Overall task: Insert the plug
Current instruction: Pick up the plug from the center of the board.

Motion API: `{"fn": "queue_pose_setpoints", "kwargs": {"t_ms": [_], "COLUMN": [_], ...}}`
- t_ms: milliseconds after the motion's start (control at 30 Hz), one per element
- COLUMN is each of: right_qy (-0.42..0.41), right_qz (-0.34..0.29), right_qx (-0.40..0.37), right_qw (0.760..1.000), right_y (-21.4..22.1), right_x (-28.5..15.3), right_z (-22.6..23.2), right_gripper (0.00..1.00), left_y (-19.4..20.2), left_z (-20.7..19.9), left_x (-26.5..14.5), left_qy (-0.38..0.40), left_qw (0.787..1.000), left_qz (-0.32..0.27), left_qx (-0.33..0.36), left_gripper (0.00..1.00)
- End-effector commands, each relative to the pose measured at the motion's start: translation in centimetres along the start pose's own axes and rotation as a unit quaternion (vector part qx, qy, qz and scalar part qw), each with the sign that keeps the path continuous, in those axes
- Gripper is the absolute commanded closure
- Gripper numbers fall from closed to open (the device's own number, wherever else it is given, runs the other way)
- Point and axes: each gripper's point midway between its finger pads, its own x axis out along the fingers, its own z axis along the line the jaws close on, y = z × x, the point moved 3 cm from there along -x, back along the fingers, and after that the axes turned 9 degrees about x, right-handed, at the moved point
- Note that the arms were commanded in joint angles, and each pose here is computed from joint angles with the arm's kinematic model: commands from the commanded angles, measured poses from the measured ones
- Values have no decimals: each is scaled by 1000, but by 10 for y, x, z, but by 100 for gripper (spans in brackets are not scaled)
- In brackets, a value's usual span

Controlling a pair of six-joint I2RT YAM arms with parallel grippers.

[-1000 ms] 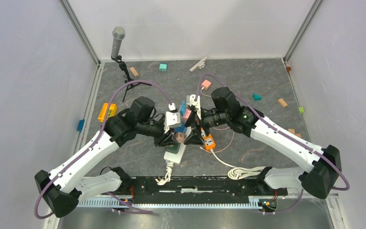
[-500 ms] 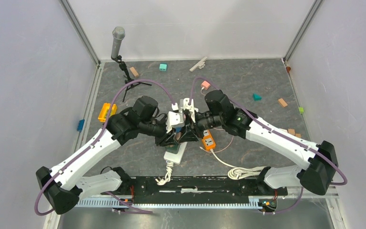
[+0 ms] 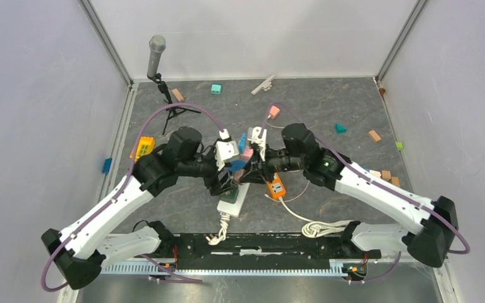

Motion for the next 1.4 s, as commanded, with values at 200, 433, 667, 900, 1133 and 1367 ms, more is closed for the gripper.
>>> {"fn": "queue_pose_setpoints", "kwargs": {"t_ms": [200, 433, 667, 900, 1133, 1367], "right_qy": [71, -31, -61, -52, -45, 17], "right_qz": [-240, -319, -320, -319, -313, -257], "right_qx": [25, 14, 23, 33, 35, -5], "right_qw": [968, 947, 945, 946, 948, 966], "right_y": [-75, -102, -99, -94, -93, -84], "right_x": [-65, -81, -75, -71, -70, -67], "right_z": [5, 43, 46, 41, 38, 22], "right_gripper": [100, 100, 100, 100, 98, 20], "left_y": [-66, -95, -115, -123, -115, -100], "left_z": [21, 4, 5, 0, 0, 1], "left_x": [-37, -33, -34, -39, -37, -40], "left_qy": [-152, -70, -48, -32, -40, -62], "left_qw": [955, 936, 913, 903, 914, 945], "left_qz": [-248, -344, -402, -428, -402, -322], "left_qx": [-50, -40, -41, -34, -31, -9], "left_gripper": [9, 12, 19, 40, 98, 98]}}
